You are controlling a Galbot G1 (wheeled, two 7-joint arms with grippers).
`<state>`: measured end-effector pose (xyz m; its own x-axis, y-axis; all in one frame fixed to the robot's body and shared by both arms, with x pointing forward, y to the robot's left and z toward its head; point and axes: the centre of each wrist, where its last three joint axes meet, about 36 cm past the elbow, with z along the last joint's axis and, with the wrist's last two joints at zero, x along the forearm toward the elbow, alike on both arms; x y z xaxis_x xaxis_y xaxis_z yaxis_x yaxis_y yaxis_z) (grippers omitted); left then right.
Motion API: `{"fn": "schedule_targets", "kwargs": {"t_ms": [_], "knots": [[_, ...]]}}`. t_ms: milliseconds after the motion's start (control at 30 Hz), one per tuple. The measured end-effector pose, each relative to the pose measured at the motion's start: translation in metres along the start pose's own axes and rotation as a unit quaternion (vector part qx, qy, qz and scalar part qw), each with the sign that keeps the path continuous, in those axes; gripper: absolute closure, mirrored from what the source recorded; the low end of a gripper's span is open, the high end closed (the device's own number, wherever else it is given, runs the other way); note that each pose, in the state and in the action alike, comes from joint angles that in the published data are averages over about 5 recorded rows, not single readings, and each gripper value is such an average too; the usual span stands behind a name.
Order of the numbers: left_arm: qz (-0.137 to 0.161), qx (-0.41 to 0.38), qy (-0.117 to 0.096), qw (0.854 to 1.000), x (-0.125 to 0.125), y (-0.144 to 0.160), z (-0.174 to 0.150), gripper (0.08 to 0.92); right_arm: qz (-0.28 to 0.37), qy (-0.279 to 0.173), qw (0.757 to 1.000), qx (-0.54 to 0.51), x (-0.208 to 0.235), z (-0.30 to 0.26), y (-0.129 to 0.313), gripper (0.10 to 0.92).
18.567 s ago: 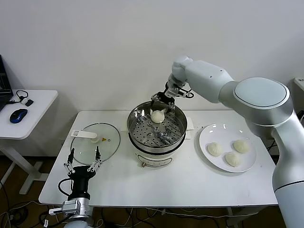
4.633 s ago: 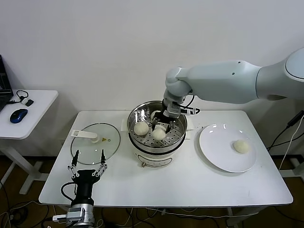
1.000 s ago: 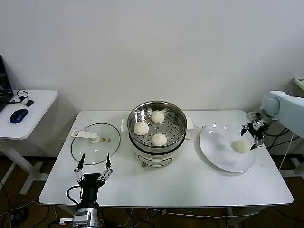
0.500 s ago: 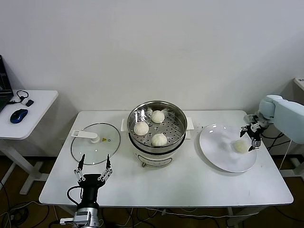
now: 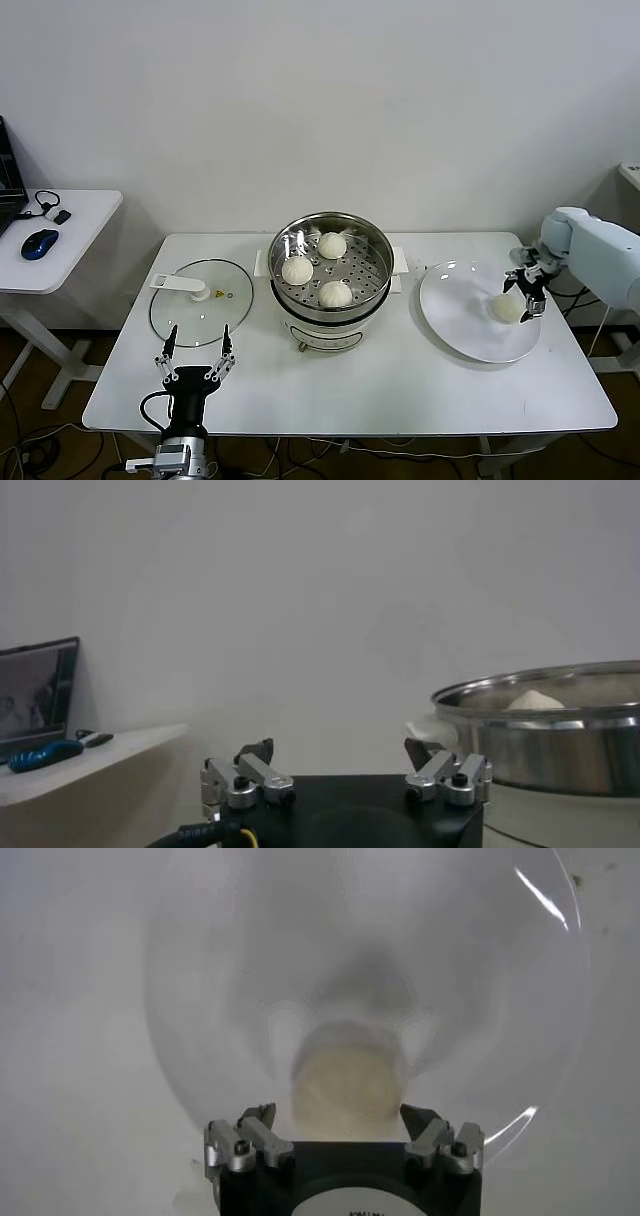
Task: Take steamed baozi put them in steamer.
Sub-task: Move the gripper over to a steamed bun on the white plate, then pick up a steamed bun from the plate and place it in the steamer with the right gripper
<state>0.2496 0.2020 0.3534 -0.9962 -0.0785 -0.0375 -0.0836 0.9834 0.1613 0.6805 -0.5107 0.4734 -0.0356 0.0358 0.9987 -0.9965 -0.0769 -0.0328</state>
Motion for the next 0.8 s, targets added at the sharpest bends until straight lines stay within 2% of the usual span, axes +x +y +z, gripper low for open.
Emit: {"fn": "schedule_targets", "kwargs": {"t_ms": [167,467,633,800], "knots": [[-0.001,0.000,0.000,1.000,0.000,0.001,0.000,0.177,0.000,-0.001,1.000,-0.003,-0.003,0.001,0.001,0.216],[0.000,0.001,-0.003,1.000,0.000,0.000,-0.002,0.177,0.005,-0.001,1.000,-0.005,-0.004,0.001,0.000,0.412],[-0.001,0.001,-0.005,1.000,0.001,0.000,-0.003,0.177,0.007,-0.001,1.000,-0.008,-0.002,0.003,0.001,0.450],[-0.001,0.002,-0.006,1.000,0.000,0.000,-0.005,0.177,0.009,-0.001,1.000,-0.005,0.009,0.004,0.000,0.448]]}}
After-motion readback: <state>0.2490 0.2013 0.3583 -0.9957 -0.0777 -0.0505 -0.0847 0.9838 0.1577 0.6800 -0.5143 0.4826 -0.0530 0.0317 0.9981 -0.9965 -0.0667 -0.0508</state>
